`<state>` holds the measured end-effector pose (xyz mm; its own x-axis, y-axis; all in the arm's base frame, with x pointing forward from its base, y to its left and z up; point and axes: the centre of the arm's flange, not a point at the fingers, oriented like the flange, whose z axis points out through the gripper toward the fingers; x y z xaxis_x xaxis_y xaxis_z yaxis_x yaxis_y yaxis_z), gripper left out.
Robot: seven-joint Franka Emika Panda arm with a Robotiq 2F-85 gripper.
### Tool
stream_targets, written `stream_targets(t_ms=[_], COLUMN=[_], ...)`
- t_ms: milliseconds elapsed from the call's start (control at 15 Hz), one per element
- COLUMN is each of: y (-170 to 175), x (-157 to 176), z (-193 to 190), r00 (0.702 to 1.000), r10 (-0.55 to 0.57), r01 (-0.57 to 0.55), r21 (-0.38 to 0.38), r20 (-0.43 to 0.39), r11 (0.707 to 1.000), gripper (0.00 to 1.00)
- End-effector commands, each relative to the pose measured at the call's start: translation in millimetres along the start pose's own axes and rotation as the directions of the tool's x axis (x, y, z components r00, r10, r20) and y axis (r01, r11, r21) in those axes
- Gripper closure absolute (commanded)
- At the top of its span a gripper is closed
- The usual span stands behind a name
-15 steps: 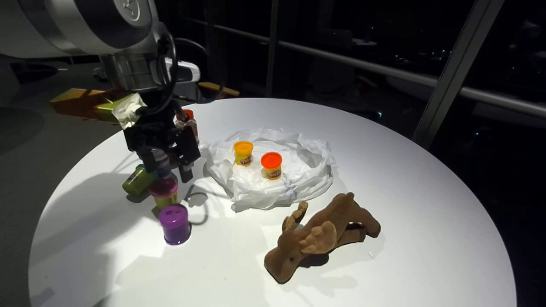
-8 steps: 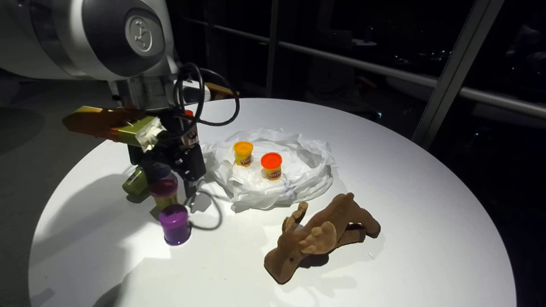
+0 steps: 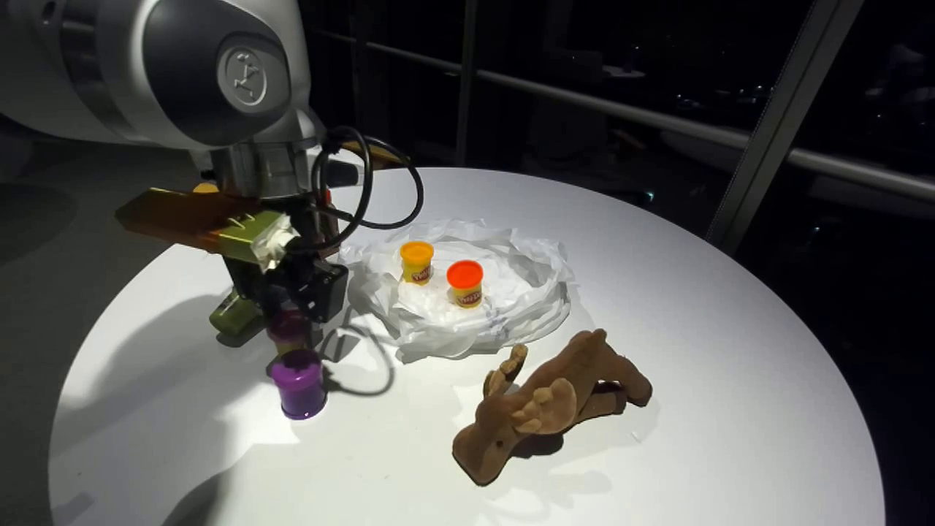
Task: Put the contents on the table into the plastic bag.
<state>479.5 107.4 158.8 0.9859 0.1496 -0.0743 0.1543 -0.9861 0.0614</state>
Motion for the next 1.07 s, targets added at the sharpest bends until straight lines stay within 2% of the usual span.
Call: stream_targets(t_ms=[0, 133, 267, 533, 733, 1000], y=[9.4, 18.7, 30.6, 61.6, 83.4, 110.9], x=[2.4, 9.6, 25.2, 79.5, 126.2, 180.0], z=[-22.8, -50.0, -79.0, -129.7, -143.1, -131.8], r00=[1.0, 0.998, 0.993, 0.964, 0.926, 0.863], r10=[0.022, 0.062, 0.119, 0.251, 0.35, 0.469], r01=[-0.022, -0.062, -0.12, -0.258, -0.361, -0.484], r21=[0.001, -0.028, -0.065, -0.074, -0.057, -0.04], r20=[-0.009, 0.002, -0.026, -0.092, -0.138, -0.185], r11=[1.0, 0.998, 0.991, 0.963, 0.931, 0.874], gripper=[0.72, 0.72, 0.71, 0.72, 0.72, 0.72])
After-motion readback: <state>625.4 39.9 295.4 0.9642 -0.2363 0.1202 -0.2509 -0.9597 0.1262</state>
